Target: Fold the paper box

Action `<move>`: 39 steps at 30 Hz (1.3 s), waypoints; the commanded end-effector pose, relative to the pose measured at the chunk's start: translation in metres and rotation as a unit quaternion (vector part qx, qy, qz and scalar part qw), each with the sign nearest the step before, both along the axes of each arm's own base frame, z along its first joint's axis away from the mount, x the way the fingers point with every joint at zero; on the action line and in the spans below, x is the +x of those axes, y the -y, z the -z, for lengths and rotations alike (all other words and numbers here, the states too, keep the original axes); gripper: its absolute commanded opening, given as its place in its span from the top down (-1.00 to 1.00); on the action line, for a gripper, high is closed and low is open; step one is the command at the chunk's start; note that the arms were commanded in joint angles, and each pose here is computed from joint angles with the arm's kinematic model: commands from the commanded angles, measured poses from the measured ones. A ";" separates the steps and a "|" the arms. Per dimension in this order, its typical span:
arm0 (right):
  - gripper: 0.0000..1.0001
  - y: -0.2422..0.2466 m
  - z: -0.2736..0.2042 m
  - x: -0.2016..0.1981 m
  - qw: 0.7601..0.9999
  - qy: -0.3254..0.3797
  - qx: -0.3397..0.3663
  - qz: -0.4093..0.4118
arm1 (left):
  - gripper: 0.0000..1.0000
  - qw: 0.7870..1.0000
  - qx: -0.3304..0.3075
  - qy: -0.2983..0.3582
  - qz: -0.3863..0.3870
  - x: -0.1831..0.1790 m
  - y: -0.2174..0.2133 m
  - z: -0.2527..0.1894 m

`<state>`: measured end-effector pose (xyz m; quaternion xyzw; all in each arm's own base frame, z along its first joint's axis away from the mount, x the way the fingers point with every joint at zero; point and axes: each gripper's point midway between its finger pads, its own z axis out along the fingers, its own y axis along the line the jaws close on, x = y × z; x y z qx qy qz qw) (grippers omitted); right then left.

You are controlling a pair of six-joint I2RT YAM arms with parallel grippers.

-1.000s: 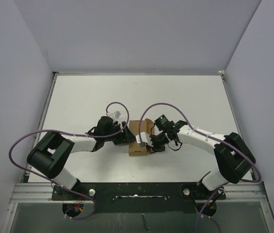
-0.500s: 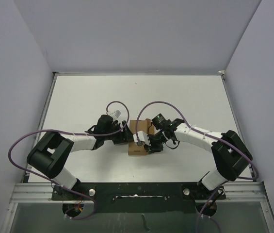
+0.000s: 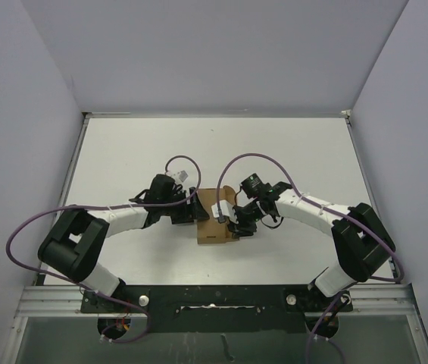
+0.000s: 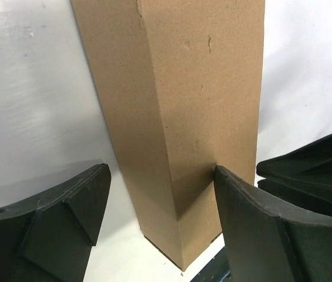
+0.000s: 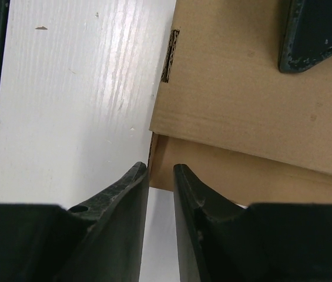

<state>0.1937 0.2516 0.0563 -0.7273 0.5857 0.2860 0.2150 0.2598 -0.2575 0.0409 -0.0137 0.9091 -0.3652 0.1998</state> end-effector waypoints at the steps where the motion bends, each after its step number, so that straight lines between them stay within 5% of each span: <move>1: 0.49 -0.013 -0.028 0.008 0.999 0.019 0.044 -0.009 | -0.40 0.999 -0.001 0.041 0.006 0.010 -0.002 -0.031; 19: 0.48 0.003 -0.051 0.056 0.988 -0.034 0.097 0.119 | -0.55 0.996 -0.028 0.082 -0.024 -0.008 -0.021 -0.059; 25: 0.96 0.013 -0.061 0.105 0.974 -0.014 0.104 0.202 | -0.05 0.992 -0.077 0.097 -0.025 -0.044 -0.031 -0.062; 31: 1.00 0.001 -0.064 0.158 0.967 0.014 0.101 0.233 | 0.60 0.993 -0.104 0.060 -0.012 -0.080 -0.037 -0.052; 39: 1.00 -0.027 -0.055 0.211 0.971 0.005 0.077 0.225 | 0.69 0.991 -0.134 0.006 0.008 -0.100 -0.023 -0.034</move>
